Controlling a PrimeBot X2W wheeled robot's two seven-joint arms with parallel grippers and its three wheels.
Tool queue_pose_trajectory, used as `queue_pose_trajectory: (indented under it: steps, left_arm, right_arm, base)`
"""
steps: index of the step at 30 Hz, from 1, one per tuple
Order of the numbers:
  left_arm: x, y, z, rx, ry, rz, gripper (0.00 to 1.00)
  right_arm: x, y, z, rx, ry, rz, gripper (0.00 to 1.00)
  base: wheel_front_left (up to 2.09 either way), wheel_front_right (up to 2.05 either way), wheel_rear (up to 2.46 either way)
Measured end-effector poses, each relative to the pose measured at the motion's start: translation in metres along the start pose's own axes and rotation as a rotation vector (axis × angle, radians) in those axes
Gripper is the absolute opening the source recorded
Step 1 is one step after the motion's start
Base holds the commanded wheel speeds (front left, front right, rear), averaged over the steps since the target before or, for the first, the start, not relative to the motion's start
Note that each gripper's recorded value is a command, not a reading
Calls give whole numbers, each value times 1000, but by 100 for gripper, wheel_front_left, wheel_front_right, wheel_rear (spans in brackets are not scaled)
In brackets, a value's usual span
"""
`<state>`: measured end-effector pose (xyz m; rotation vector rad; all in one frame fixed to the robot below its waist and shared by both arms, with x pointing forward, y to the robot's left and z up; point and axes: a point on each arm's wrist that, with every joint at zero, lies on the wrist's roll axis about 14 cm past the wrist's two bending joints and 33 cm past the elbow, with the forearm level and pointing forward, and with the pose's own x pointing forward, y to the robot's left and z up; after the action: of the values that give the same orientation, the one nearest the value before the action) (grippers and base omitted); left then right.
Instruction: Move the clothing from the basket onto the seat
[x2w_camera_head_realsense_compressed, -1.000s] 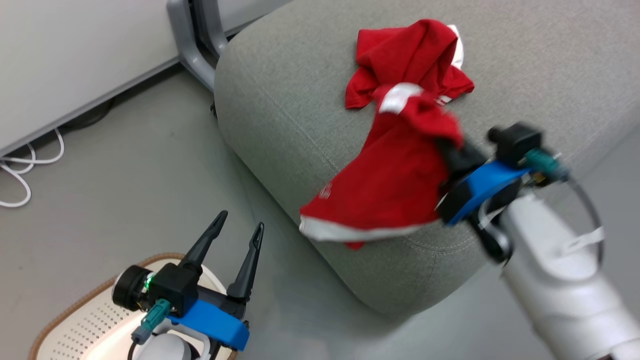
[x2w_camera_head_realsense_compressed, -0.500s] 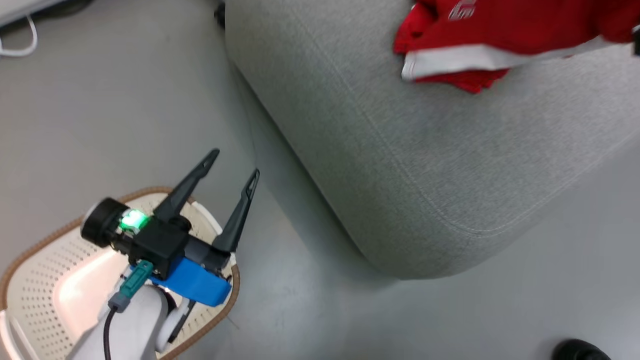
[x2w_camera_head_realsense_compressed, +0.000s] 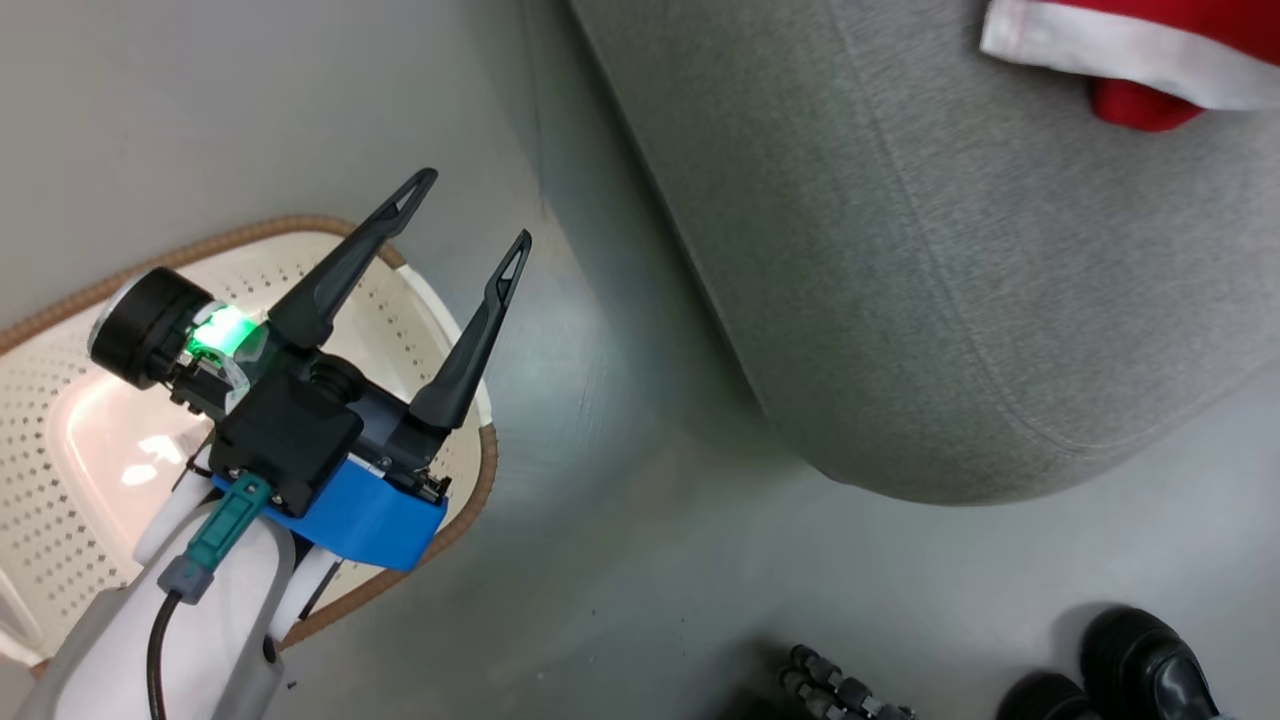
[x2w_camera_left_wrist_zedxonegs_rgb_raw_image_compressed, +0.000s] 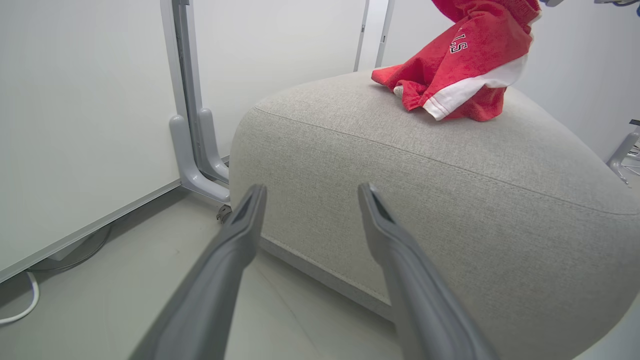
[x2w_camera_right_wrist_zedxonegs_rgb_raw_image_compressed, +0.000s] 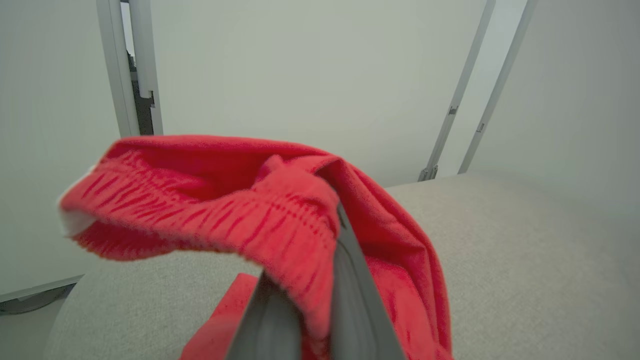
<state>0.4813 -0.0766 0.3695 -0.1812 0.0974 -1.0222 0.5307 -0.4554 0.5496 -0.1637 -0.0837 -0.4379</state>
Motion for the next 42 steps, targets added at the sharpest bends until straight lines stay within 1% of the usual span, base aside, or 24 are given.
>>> queue_pose_trajectory:
  steps: [4,5,6,7,8,11,19,20,23,24,25,34,42]
  left_arm:
    - [-3,9,-14,-17,10,21,100]
    - [-6,13,-22,-31,23,32,100]
    - [-7,14,-25,-34,29,36,100]
    - [-7,14,-25,-34,29,36,100]
    - [-10,16,-29,-38,38,45,100]
    - [-12,19,-30,-37,40,56,100]
    - [-16,24,-26,-34,32,85,100]
    - [-16,24,-25,-33,30,86,100]
    - [-17,22,-22,-31,25,87,100]
    - [-17,22,-22,-31,25,87,100]
    - [-17,22,-20,-27,21,90,100]
    - [-18,19,-13,-24,10,94,100]
    - [-24,14,-3,-43,-1,130,100]
  right_arm:
    - [-3,6,-57,-23,126,-21,0]
    - [-6,10,-82,-17,181,-34,0]
    - [-8,12,-92,-13,202,-39,0]
    - [-8,12,-92,-13,202,-39,0]
    - [-9,18,-104,-21,231,-35,0]
    - [-6,23,-107,-17,232,-32,0]
    - [-3,25,-99,-20,215,-27,0]
    - [-4,25,-99,-19,214,-27,6]
    - [-7,25,-100,-16,220,-27,61]
    - [-7,25,-100,-16,220,-27,95]
    - [-8,25,-98,-16,220,-26,100]
    - [-14,24,-97,-12,225,-27,100]
    - [-28,23,-91,-25,233,-12,100]
  base:
    - [0,0,0]
    - [0,0,0]
    - [0,0,0]
    - [0,0,0]
    - [0,0,0]
    - [0,0,0]
    - [0,0,0]
    - [0,0,0]
    - [0,0,0]
    - [0,0,0]
    - [0,0,0]
    - [0,0,0]
    - [0,0,0]
